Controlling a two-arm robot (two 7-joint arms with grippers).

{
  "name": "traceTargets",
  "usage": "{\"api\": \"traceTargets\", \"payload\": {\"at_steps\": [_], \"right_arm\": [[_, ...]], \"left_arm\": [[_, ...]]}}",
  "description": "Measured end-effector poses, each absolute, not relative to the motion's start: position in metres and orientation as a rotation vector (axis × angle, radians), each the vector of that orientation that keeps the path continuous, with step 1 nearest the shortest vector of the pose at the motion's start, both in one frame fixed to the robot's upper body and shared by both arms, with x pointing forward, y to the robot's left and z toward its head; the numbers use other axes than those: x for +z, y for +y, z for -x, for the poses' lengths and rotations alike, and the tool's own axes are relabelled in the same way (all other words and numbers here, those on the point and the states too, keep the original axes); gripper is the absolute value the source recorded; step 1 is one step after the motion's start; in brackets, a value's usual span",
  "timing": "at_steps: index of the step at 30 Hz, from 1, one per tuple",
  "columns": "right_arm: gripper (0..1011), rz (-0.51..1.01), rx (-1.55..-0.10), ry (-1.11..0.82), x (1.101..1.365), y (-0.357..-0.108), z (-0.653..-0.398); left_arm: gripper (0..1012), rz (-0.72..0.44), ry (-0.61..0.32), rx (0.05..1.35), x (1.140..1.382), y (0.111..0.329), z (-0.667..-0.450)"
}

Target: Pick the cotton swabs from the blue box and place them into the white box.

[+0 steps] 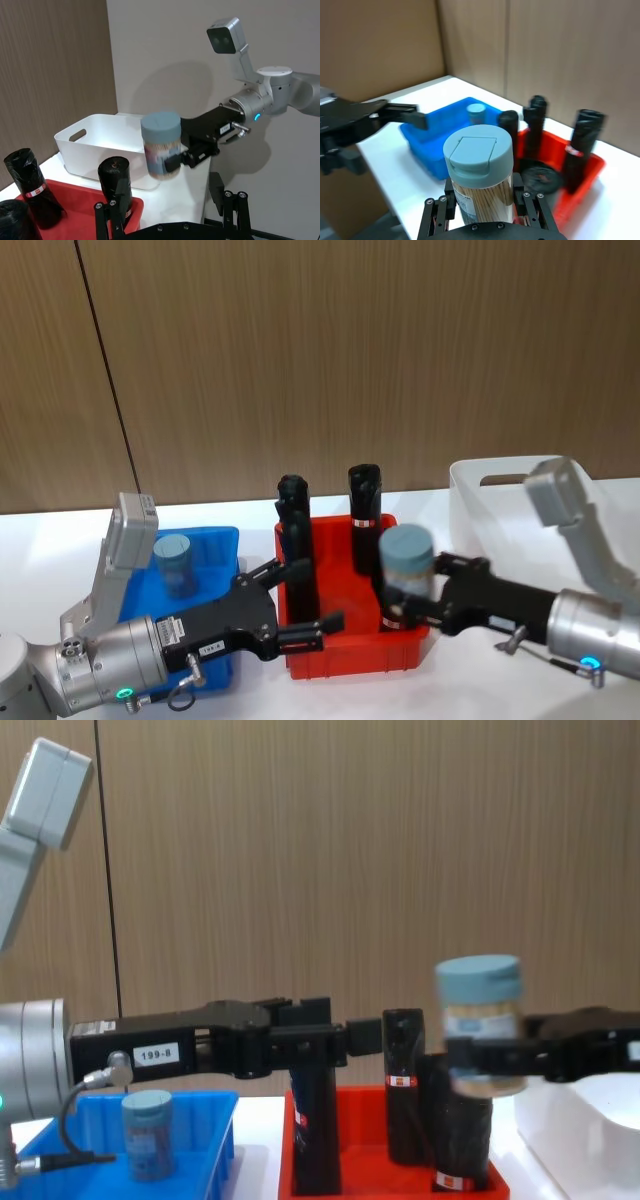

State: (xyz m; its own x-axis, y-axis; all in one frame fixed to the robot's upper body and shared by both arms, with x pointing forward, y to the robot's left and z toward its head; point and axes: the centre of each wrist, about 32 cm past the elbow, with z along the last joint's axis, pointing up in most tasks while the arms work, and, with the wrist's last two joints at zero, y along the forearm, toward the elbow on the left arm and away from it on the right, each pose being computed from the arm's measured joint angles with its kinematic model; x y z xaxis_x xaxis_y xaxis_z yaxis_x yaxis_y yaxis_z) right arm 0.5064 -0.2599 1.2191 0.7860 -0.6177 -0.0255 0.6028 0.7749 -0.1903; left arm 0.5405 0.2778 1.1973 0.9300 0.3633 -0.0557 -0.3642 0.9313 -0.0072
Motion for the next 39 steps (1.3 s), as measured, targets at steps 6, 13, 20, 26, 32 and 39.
{"api": "traceTargets", "payload": {"at_steps": [6, 13, 20, 26, 32, 39], "right_arm": [[645, 0.172, -0.748, 0.076, 1.223, -0.28, -0.506], [646, 0.174, -0.852, 0.069, 1.225, -0.302, -0.509], [645, 0.18, -0.953, 0.071, 1.223, -0.321, -0.519], [645, 0.192, -1.022, 0.077, 1.217, -0.332, -0.53], [645, 0.211, -1.07, 0.087, 1.21, -0.339, -0.543], [645, 0.237, -1.101, 0.108, 1.201, -0.342, -0.556]], "left_arm": [[1004, 0.018, 0.054, 0.372, 1.197, 0.278, -0.54], [1004, 0.018, 0.054, 0.372, 1.197, 0.278, -0.54], [1004, 0.018, 0.054, 0.372, 1.197, 0.278, -0.54], [1004, 0.018, 0.054, 0.372, 1.197, 0.278, -0.54], [1004, 0.018, 0.054, 0.372, 1.197, 0.278, -0.54], [1004, 0.018, 0.054, 0.372, 1.197, 0.278, -0.54]]}}
